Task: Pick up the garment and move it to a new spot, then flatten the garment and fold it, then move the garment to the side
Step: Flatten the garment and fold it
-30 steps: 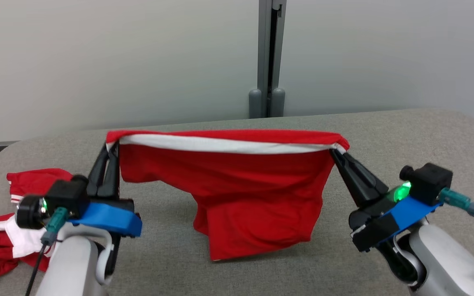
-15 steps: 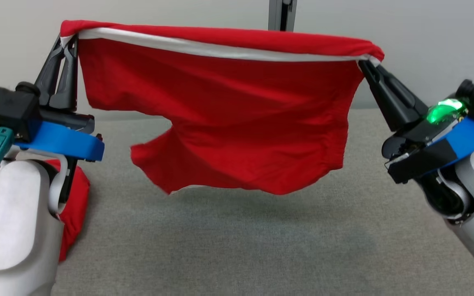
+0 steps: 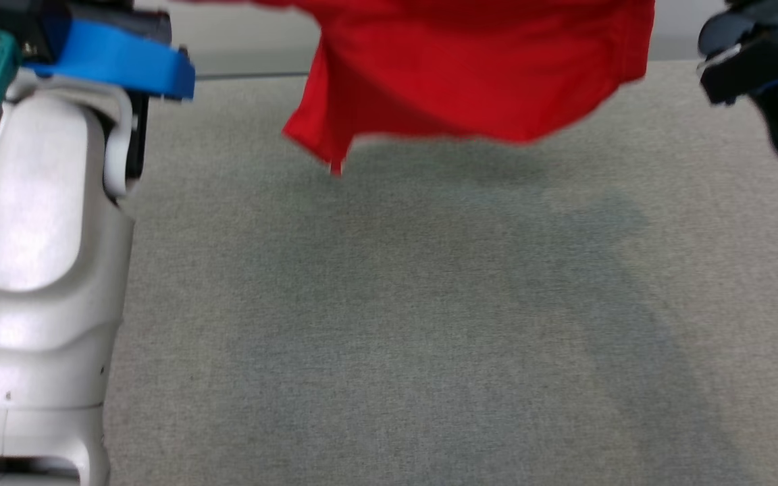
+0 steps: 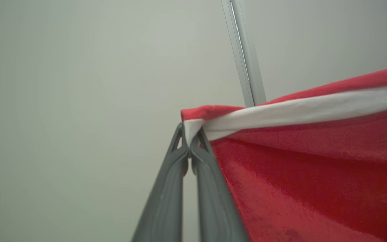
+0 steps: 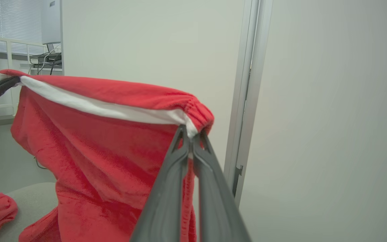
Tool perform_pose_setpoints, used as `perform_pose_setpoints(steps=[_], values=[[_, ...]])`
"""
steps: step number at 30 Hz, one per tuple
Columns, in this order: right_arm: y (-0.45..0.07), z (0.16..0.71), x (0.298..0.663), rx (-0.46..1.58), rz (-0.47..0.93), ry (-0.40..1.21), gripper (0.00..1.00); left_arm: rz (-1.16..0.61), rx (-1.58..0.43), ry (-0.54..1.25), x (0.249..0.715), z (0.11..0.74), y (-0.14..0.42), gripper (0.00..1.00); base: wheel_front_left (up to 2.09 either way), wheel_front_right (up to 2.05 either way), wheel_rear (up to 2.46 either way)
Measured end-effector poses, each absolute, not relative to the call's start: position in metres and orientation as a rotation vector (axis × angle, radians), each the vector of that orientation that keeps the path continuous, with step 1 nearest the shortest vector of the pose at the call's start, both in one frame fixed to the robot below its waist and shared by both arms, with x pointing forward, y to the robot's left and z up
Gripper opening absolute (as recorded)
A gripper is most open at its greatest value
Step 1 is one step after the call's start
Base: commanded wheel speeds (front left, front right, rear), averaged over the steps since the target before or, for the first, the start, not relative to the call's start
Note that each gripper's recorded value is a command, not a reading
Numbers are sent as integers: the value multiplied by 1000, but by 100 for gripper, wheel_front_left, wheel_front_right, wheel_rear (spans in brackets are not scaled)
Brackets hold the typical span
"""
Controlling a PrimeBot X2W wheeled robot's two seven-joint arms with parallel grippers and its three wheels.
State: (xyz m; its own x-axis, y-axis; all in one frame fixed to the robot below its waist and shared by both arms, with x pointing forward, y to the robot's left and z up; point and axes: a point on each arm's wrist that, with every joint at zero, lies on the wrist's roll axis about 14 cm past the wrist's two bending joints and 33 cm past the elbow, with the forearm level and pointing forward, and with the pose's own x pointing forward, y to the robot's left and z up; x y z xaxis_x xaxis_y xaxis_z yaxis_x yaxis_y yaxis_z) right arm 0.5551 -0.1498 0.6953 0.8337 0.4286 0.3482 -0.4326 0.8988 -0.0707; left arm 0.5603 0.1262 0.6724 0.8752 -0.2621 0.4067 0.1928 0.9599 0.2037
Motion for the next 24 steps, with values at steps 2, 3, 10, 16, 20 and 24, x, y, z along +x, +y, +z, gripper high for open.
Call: perform_pose_setpoints(steps=[2,3,10,16,20,24], values=[[-145,703,567,-4,459,-393,0,-224,157,-481,568,683,126,0,0,0,0],[-142,706,570,-3,462,-407,0,-218,147,-488,570,685,125,0,0,0,0],[-130,638,559,-2,503,-274,0,-193,62,-318,556,610,133,0,0,0,0],[-129,545,505,79,523,-30,0,-122,-47,-2,488,487,149,0,0,0,0],[-124,505,463,160,525,89,0,-61,-97,129,434,441,163,0,0,0,0],[-114,481,422,237,531,167,0,-3,-130,193,387,421,175,0,0,0,0]])
